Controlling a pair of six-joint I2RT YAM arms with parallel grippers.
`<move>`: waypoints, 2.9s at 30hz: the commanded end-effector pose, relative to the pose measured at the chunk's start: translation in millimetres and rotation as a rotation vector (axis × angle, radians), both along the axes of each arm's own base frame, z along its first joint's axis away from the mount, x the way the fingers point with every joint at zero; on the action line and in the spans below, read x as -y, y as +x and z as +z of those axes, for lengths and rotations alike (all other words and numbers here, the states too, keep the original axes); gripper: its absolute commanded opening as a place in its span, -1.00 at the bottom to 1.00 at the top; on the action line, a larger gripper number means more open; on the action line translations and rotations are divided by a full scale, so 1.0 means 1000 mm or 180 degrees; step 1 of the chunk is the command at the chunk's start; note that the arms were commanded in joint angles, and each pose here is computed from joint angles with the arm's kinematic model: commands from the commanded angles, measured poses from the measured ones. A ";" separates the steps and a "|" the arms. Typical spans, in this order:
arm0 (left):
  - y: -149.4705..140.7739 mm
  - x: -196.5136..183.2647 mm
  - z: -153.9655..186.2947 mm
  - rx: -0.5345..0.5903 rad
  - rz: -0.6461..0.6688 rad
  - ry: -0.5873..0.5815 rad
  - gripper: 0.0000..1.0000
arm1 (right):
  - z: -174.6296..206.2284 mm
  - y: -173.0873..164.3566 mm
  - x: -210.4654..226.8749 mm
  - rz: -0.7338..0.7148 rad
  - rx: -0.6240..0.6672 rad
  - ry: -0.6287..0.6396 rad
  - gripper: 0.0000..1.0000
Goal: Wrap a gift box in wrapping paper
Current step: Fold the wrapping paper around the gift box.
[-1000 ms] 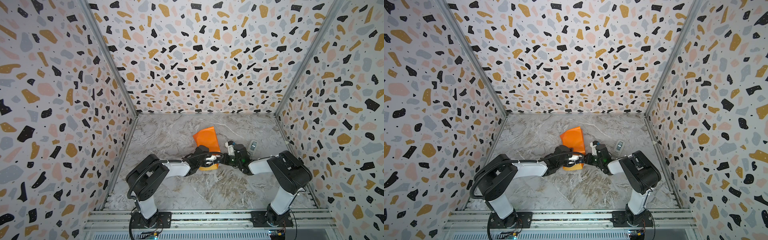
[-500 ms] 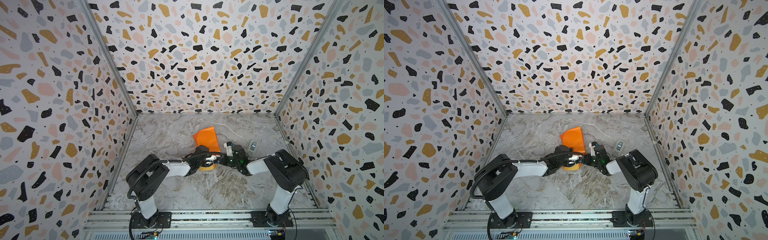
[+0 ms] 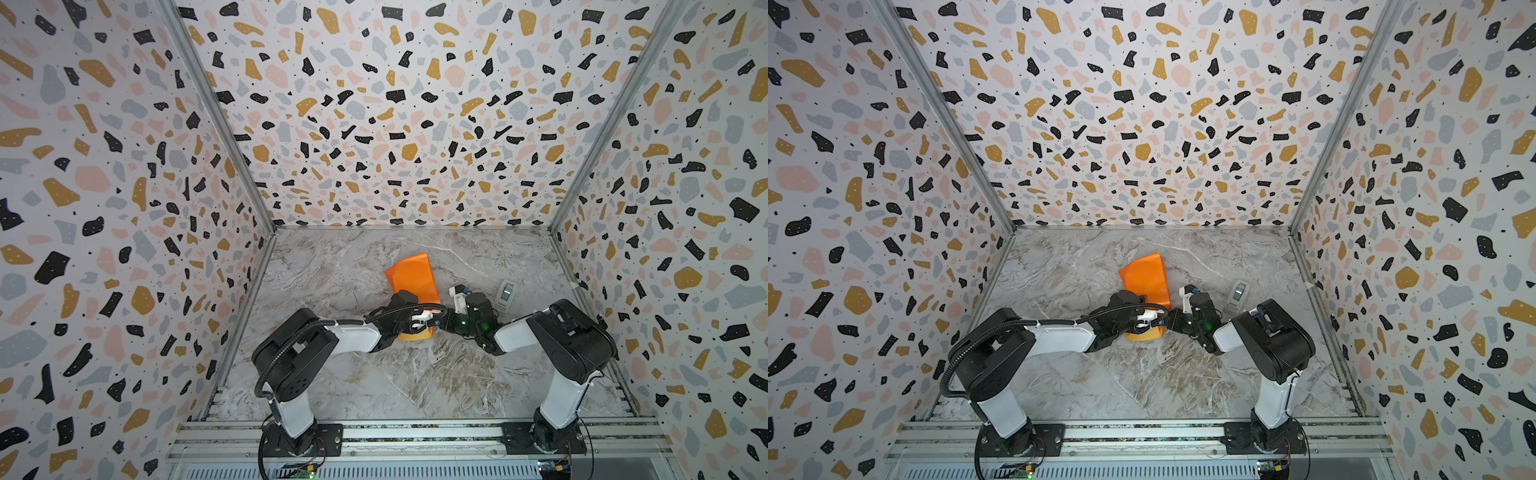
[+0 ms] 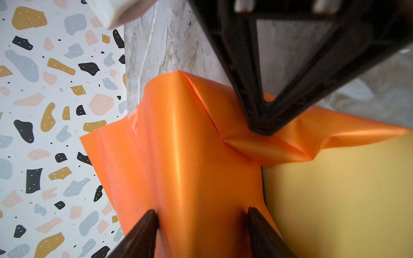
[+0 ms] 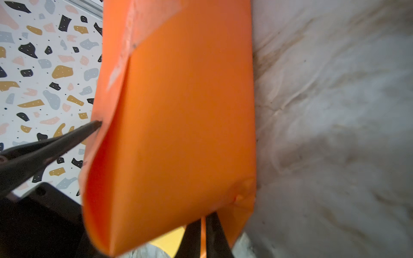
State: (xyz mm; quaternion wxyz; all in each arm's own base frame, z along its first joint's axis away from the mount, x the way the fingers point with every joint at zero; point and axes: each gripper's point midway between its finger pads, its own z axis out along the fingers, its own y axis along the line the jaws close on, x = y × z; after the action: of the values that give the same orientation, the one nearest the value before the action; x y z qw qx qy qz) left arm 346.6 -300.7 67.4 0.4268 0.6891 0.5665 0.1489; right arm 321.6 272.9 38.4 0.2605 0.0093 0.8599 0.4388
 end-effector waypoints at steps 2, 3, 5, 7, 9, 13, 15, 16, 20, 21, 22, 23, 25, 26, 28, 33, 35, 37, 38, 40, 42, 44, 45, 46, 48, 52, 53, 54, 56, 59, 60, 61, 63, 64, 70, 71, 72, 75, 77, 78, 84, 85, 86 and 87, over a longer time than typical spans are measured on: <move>-0.010 -0.002 -0.021 -0.0228 -0.0055 0.0115 0.25 | 0.021 -0.004 -0.004 0.0049 0.0131 0.0166 -0.80; -0.010 -0.002 -0.020 -0.0228 -0.0054 0.0110 0.25 | 0.020 -0.004 -0.005 0.0051 0.0126 0.0168 -0.80; -0.010 -0.002 -0.020 -0.0226 -0.0052 0.0111 0.25 | 0.019 -0.004 -0.006 0.0053 0.0107 0.0195 -0.79; -0.010 -0.002 -0.020 -0.0227 -0.0052 0.0110 0.25 | 0.019 -0.005 -0.008 0.0072 0.0091 0.0221 -0.79; -0.010 -0.002 -0.021 -0.0233 -0.0048 0.0115 0.25 | 0.019 -0.006 -0.010 0.0076 0.0081 0.0210 -0.78; -0.010 -0.002 -0.020 -0.0225 -0.0044 0.0112 0.25 | 0.013 -0.005 -0.014 0.0058 0.0002 0.0186 -0.77; -0.010 -0.002 -0.020 -0.0228 -0.0041 0.0111 0.25 | 0.011 -0.002 -0.014 0.0028 -0.0031 0.0210 -0.76; -0.010 -0.002 -0.021 -0.0230 -0.0043 0.0115 0.25 | 0.012 -0.001 -0.015 0.0022 -0.0028 0.0234 -0.76; -0.010 -0.002 -0.021 -0.0237 -0.0038 0.0113 0.25 | 0.008 0.002 -0.018 -0.0032 -0.0056 0.0242 -0.76; -0.010 -0.002 -0.021 -0.0236 -0.0041 0.0111 0.25 | 0.008 0.004 -0.016 -0.0072 -0.0057 0.0235 -0.77; -0.010 -0.002 -0.021 -0.0237 -0.0040 0.0110 0.25 | 0.008 0.006 -0.016 -0.0099 -0.0049 0.0233 -0.77; -0.010 -0.002 -0.021 -0.0239 -0.0040 0.0111 0.25 | 0.007 0.007 -0.016 -0.0120 -0.0052 0.0225 -0.76; -0.010 -0.002 -0.021 -0.0241 -0.0039 0.0112 0.25 | 0.005 0.009 -0.013 -0.0188 -0.0063 0.0190 -0.77; -0.010 -0.002 -0.021 -0.0238 -0.0041 0.0112 0.25 | 0.003 0.010 -0.011 -0.0210 -0.0068 0.0170 -0.77; -0.010 -0.002 -0.021 -0.0236 -0.0041 0.0103 0.25 | 0.000 0.011 -0.008 -0.0267 -0.0097 0.0113 -0.78; -0.011 -0.001 -0.021 -0.0244 -0.0047 0.0101 0.25 | -0.001 0.011 -0.008 -0.0290 -0.0071 0.0151 -0.78; -0.010 -0.001 -0.021 -0.0241 -0.0050 0.0099 0.25 | 0.001 0.013 -0.010 -0.0299 -0.0066 0.0205 -0.78; -0.011 -0.001 -0.022 -0.0253 -0.0053 0.0103 0.25 | 0.005 0.014 -0.013 -0.0295 -0.0044 0.0263 -0.78; -0.011 -0.001 -0.023 -0.0255 -0.0055 0.0102 0.25 | 0.006 0.015 -0.014 -0.0295 -0.0041 0.0273 -0.78; -0.011 -0.001 -0.023 -0.0254 -0.0055 0.0100 0.25 | 0.008 0.016 -0.019 -0.0286 -0.0020 0.0282 -0.78; -0.011 -0.001 -0.023 -0.0257 -0.0052 0.0103 0.25 | 0.008 0.017 -0.021 -0.0302 -0.0017 0.0285 -0.78; -0.011 -0.001 -0.023 -0.0256 -0.0052 0.0104 0.25 | 0.007 0.017 -0.021 -0.0329 -0.0023 0.0282 -0.78; -0.011 -0.001 -0.023 -0.0262 -0.0055 0.0105 0.25 | 0.006 0.018 -0.021 -0.0342 -0.0021 0.0294 -0.78; -0.011 -0.001 -0.023 -0.0259 -0.0054 0.0101 0.25 | 0.006 0.017 -0.021 -0.0351 -0.0027 0.0304 -0.78; -0.011 -0.001 -0.023 -0.0264 -0.0061 0.0100 0.25 | 0.005 0.018 -0.020 -0.0388 -0.0036 0.0316 -0.78; -0.011 -0.001 -0.023 -0.0262 -0.0056 0.0096 0.25 | 0.000 0.018 -0.014 -0.0477 -0.0053 0.0280 -0.78; -0.011 -0.001 -0.023 -0.0263 -0.0054 0.0093 0.25 | -0.002 0.018 -0.014 -0.0479 -0.0058 0.0279 -0.78; -0.011 -0.001 -0.022 -0.0262 -0.0051 0.0088 0.25 | -0.004 0.017 -0.014 -0.0465 -0.0071 0.0268 -0.78; -0.011 -0.001 -0.022 -0.0260 -0.0047 0.0088 0.25 | -0.007 0.016 -0.013 -0.0458 -0.0102 0.0260 -0.78; -0.011 -0.001 -0.022 -0.0255 -0.0043 0.0087 0.25 | -0.011 0.012 -0.008 -0.0449 -0.0121 0.0215 -0.78; -0.010 -0.001 -0.021 -0.0252 -0.0038 0.0084 0.25 | -0.010 0.012 -0.005 -0.0451 -0.0118 0.0207 -0.78; -0.011 -0.001 -0.022 -0.0254 -0.0042 0.0086 0.25 | -0.009 0.012 -0.002 -0.0439 -0.0106 0.0201 -0.77; -0.010 -0.001 -0.021 -0.0250 -0.0037 0.0081 0.25 | -0.005 0.011 0.002 -0.0397 -0.0082 0.0187 -0.75; -0.011 -0.001 -0.022 -0.0253 -0.0041 0.0086 0.25 | -0.003 0.011 0.003 -0.0361 -0.0067 0.0184 -0.72; -0.010 -0.002 -0.022 -0.0241 -0.0026 0.0096 0.25 | 0.012 0.012 0.004 -0.0160 -0.0012 0.0312 -0.67; -0.010 -0.002 -0.023 -0.0245 -0.0027 0.0102 0.25 | 0.014 0.013 0.005 -0.0148 -0.0008 0.0320 -0.67; -0.009 -0.002 -0.023 -0.0241 -0.0021 0.0103 0.25 | 0.013 0.013 0.006 -0.0142 -0.0013 0.0314 -0.67; -0.009 -0.002 -0.023 -0.0245 -0.0022 0.0108 0.25 | 0.007 0.013 0.008 -0.0138 -0.0056 0.0246 -0.68; -0.009 -0.002 -0.022 -0.0241 -0.0020 0.0104 0.25 | 0.002 0.012 0.007 -0.0124 -0.0097 0.0214 -0.68; -0.008 -0.002 -0.022 -0.0239 -0.0013 0.0099 0.25 | -0.002 0.010 0.006 -0.0110 -0.0133 0.0208 -0.69; -0.008 -0.001 -0.023 -0.0246 -0.0013 0.0104 0.25 | -0.020 -0.006 -0.006 0.0028 -0.0313 0.0085 -0.71; -0.009 -0.001 -0.023 -0.0250 -0.0013 0.0097 0.25 | -0.022 -0.009 -0.007 0.0041 -0.0338 0.0064 -0.72; -0.009 -0.001 -0.023 -0.0251 -0.0009 0.0100 0.25 | -0.024 -0.013 -0.007 0.0045 -0.0370 0.0038 -0.72; -0.008 -0.001 -0.023 -0.0251 -0.0008 0.0098 0.25 | -0.026 -0.016 -0.007 0.0050 -0.0395 0.0019 -0.72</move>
State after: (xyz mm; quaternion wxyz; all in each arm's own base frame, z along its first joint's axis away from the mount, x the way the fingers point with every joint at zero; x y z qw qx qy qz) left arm 347.5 -301.0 67.5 0.4275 0.6852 0.5708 0.1479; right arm 319.3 278.6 26.2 0.2319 0.0351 0.8563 0.4602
